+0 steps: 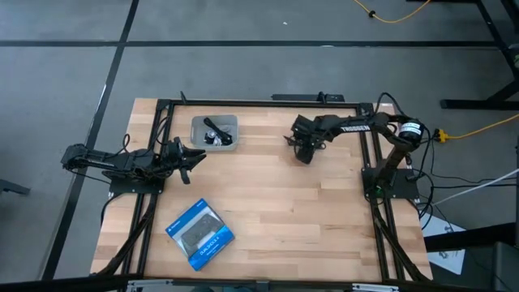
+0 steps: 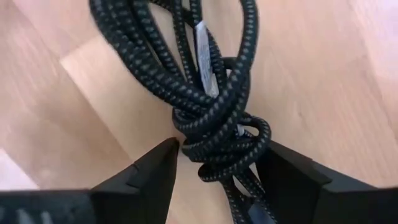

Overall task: Pick and place USB-C Cables
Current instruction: Put the black gray charger cable into the white bin

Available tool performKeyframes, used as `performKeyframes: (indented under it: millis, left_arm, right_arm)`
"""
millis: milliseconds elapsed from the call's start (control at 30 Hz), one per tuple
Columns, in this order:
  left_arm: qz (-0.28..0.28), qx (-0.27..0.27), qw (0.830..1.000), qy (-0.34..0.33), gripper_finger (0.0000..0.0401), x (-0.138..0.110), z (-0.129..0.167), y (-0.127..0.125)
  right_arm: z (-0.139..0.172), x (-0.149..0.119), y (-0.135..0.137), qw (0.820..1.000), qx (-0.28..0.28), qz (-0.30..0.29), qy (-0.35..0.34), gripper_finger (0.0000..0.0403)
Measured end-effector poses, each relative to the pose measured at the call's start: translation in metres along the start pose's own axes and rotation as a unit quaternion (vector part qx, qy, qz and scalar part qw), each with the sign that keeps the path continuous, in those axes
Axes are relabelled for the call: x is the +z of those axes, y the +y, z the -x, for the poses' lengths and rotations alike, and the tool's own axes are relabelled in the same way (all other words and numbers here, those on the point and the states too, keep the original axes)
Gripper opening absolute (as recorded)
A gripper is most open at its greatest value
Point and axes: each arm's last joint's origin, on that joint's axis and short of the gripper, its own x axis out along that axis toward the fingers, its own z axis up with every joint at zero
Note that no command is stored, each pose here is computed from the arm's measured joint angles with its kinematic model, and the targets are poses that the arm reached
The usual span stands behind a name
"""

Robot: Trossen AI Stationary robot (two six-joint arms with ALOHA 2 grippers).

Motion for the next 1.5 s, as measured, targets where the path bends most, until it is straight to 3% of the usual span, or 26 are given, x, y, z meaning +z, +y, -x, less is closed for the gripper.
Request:
performKeyframes:
  millis: [167, 300, 400, 533, 600, 767, 1067, 1300, 1500]
  left_arm:
    - [-0.003, 0.001, 1.0, 0.0, 0.0086, 0.0, 0.0, 0.0]
    - [-0.004, 0.012, 1.0, -0.003, 0.0086, 0.0, 0.0, 0.001]
    - [-0.003, 0.011, 1.0, -0.004, 0.0086, 0.0, 0.0, 0.001]
    - [-0.003, 0.01, 1.0, -0.003, 0.0086, 0.0, 0.0, 0.001]
    - [-0.004, 0.01, 1.0, -0.003, 0.0086, 0.0, 0.0, 0.001]
    - [-0.004, 0.01, 1.0, -0.003, 0.0086, 0.0, 0.0, 0.001]
    - [-0.004, 0.009, 1.0, -0.003, 0.0086, 0.0, 0.0, 0.001]
    - [-0.01, 0.009, 1.0, -0.003, 0.0086, 0.0, 0.0, 0.001]
    - [-0.015, 0.009, 1.0, -0.003, 0.0086, 0.0, 0.0, 0.0]
  right_arm:
    - [0.002, 0.021, 0.003, 0.993, 0.009, -0.068, -0.097, 0.0215]
    - [0.012, 0.041, 0.007, 0.979, 0.074, -0.099, -0.162, 0.0191]
    - [0.018, 0.046, 0.007, 0.979, 0.073, -0.089, -0.17, 0.0137]
    - [0.02, 0.049, 0.006, 0.981, 0.062, -0.076, -0.169, 0.0033]
    - [0.022, 0.049, 0.008, 0.982, 0.061, -0.062, -0.17, 0.0011]
    - [0.033, 0.06, 0.013, 0.977, 0.073, -0.047, -0.194, 0.0031]
    - [0.059, 0.081, 0.038, 0.946, 0.145, 0.087, -0.277, 0.0037]
    - [0.057, 0.08, 0.046, 0.944, 0.147, 0.097, -0.278, 0.0037]
    - [0.06, 0.088, 0.045, 0.934, 0.12, 0.09, -0.323, 0.0037]
